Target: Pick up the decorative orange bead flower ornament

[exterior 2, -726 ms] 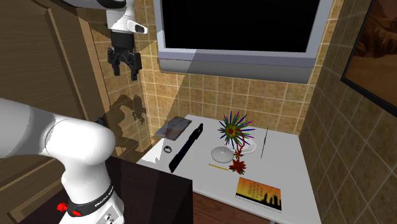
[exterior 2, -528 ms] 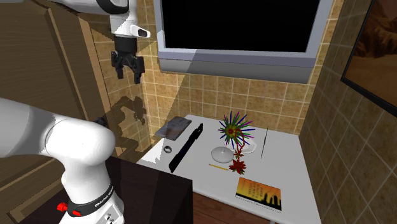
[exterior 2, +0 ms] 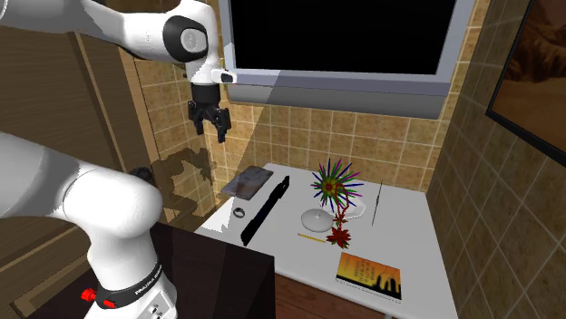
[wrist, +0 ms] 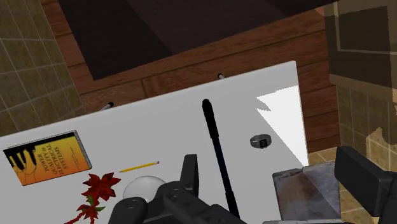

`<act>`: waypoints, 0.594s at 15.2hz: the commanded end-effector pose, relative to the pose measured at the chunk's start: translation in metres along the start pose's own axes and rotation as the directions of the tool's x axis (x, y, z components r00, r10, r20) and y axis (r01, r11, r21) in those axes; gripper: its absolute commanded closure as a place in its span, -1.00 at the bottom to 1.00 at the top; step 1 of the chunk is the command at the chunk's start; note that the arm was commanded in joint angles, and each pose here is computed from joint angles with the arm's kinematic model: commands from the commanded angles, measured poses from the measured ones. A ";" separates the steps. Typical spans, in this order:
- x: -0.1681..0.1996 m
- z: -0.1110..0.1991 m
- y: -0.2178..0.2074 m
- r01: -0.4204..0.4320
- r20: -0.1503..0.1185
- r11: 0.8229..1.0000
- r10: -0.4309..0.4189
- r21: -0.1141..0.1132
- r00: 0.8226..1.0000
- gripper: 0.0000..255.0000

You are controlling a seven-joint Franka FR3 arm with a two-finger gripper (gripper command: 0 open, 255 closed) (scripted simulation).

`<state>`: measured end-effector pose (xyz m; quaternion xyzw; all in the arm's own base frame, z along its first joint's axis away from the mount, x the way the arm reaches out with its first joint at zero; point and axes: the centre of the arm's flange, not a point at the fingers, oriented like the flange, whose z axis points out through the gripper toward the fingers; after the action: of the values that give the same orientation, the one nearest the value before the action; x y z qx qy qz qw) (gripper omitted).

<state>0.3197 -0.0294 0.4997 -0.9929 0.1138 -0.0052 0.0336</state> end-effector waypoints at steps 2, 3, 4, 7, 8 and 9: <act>0.018 0.031 0.015 -0.034 -0.032 0.999 0.034 -0.009 0.999 -1.00; 0.024 0.040 0.021 -0.045 -0.041 0.999 0.045 -0.011 0.998 -1.00; 0.030 0.049 0.026 -0.057 -0.051 0.998 0.056 -0.014 0.997 -1.00; 0.046 0.077 0.044 -0.091 -0.081 0.996 0.089 -0.020 0.993 -1.00; 0.052 0.086 0.051 -0.102 -0.090 0.994 0.100 -0.022 0.991 -1.00; 0.058 0.095 0.057 -0.114 -0.100 0.993 0.111 -0.024 0.989 -1.00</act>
<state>0.3618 -0.0828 0.4110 -0.9851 0.1653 -0.0446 0.0157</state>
